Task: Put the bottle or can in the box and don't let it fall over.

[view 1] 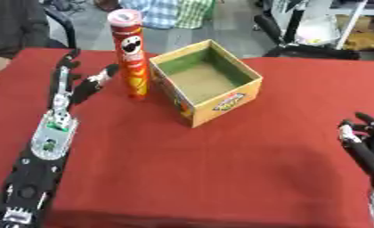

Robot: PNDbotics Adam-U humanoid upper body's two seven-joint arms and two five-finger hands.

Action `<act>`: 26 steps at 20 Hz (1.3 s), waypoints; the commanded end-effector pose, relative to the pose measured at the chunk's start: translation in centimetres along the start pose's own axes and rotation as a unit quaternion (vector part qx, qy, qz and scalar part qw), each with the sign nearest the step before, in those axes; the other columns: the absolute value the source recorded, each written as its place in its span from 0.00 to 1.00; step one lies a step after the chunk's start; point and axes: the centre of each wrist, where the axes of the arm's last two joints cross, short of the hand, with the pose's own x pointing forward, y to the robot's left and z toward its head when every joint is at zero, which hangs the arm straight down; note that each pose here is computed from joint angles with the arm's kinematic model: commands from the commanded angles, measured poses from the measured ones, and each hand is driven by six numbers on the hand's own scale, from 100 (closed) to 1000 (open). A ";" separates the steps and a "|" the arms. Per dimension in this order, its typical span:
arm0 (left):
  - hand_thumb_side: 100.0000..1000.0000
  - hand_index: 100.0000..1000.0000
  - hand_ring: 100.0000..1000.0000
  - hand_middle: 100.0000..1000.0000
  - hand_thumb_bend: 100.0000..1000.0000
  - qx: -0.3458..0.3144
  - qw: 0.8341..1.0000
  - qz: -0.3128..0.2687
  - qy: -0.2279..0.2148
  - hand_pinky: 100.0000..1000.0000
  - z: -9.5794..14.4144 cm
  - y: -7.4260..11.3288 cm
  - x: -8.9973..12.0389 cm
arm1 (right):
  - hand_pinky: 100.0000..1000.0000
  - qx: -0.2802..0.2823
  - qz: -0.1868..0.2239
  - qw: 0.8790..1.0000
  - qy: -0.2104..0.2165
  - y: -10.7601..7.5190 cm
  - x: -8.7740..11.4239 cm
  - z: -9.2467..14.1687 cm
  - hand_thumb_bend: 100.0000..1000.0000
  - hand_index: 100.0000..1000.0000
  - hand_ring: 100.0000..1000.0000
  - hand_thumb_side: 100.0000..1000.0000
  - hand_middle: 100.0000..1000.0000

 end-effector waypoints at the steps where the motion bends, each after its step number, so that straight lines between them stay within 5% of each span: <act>1: 0.57 0.93 0.91 0.89 0.94 0.010 1.000 -0.007 -0.012 0.80 -0.9 0.9 0.2 | 0.65 0.001 0.002 1.000 -0.012 -0.3 0.6 -0.3 0.00 0.89 0.57 0.44 0.60; 15: 0.58 0.91 0.90 0.88 0.84 0.035 0.998 -0.047 -0.027 0.80 -6.6 1.0 4.3 | 0.65 0.018 -0.005 1.000 -0.020 0.5 1.0 -0.4 0.00 0.89 0.57 0.45 0.60; 26: 0.58 0.92 0.91 0.89 0.79 0.024 0.997 -0.078 -0.009 0.81 -7.6 1.8 2.8 | 0.65 0.022 -0.006 0.999 -0.024 0.7 1.2 -0.5 0.00 0.89 0.57 0.45 0.60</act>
